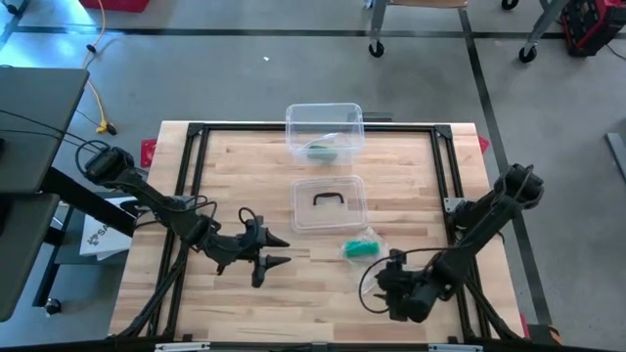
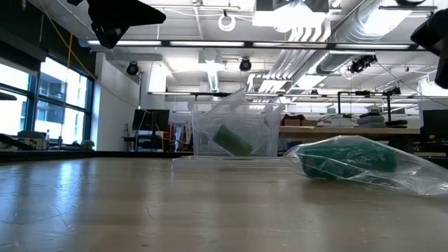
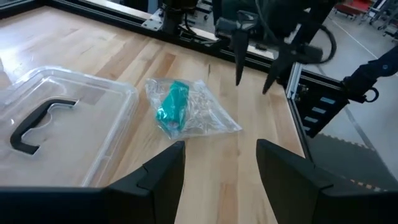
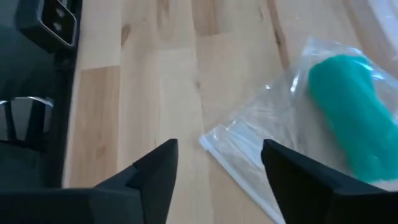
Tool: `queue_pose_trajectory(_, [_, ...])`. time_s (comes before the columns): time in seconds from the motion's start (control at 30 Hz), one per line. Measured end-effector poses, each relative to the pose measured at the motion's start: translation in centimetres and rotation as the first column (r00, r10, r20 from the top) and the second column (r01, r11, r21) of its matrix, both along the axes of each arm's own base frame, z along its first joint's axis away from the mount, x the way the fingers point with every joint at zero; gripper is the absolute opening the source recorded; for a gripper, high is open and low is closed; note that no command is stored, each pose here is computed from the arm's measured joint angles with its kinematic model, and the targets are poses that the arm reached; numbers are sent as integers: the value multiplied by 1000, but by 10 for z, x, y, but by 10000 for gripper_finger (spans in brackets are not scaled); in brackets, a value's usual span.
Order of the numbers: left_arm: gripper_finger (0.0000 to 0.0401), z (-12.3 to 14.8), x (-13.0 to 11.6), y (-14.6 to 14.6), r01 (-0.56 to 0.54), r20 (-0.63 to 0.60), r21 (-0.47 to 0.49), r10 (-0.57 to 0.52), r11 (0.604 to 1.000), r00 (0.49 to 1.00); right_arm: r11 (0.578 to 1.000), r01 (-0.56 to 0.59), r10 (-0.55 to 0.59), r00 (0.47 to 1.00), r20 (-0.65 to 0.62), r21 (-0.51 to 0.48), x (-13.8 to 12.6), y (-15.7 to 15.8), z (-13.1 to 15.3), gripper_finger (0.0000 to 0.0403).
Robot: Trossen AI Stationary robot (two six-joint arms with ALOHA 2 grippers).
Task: Roll bandage
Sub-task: Put the packaged blue bandage into the transparent bin
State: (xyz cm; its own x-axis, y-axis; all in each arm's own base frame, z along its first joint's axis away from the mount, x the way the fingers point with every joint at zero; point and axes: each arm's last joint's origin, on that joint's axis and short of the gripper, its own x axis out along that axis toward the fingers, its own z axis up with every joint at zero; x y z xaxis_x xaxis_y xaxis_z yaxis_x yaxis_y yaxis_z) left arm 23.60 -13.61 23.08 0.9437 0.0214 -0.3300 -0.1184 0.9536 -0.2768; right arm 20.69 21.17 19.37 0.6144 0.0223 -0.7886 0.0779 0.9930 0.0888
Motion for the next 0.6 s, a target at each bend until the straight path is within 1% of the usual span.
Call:
queue_pose_trajectory(0.07, [190, -1, 1, 0, -3, -3, -4, 3, 1000, 1000, 1000, -13, 13, 1000, -3, -17, 6, 2, -9, 237])
queue_pose_trajectory(0.17, [190, -3, 1, -2, -3, -7, -17, 2, 1000, 1000, 995, -79, 76, 996, -37, -59, 15, 4, -23, 249])
queue_pose_trajectory(0.27, [190, -5, 0, -4, 6, -22, -11, -6, 1000, 1000, 986, -120, 111, 991, -80, -115, 20, 3, -37, 246])
queue_pose_trajectory(0.33, [190, -7, 1, -5, 6, -24, -9, -6, 1000, 1000, 975, -170, 153, 981, -123, -143, 22, 2, -45, 239])
queue_pose_trajectory(0.4, [190, -8, 1, -5, 8, -28, -6, -8, 1000, 1000, 961, -231, 201, 961, -192, -153, 25, 0, -56, 226])
queue_pose_trajectory(0.5, [190, -7, 1, -5, 3, -24, 2, -3, 1000, 1000, 952, -251, 202, 945, -256, -176, 33, -4, -75, 194])
queue_pose_trajectory(0.53, [190, -7, 1, -5, 0, -18, 14, 0, 1000, 1000, 952, -248, 195, 943, -269, -180, 36, -6, -80, 178])
queue_pose_trajectory(0.6, [190, -5, 2, -4, -10, 6, 43, 10, 999, 1000, 956, -243, 191, 940, -282, -163, 44, -11, -87, 134])
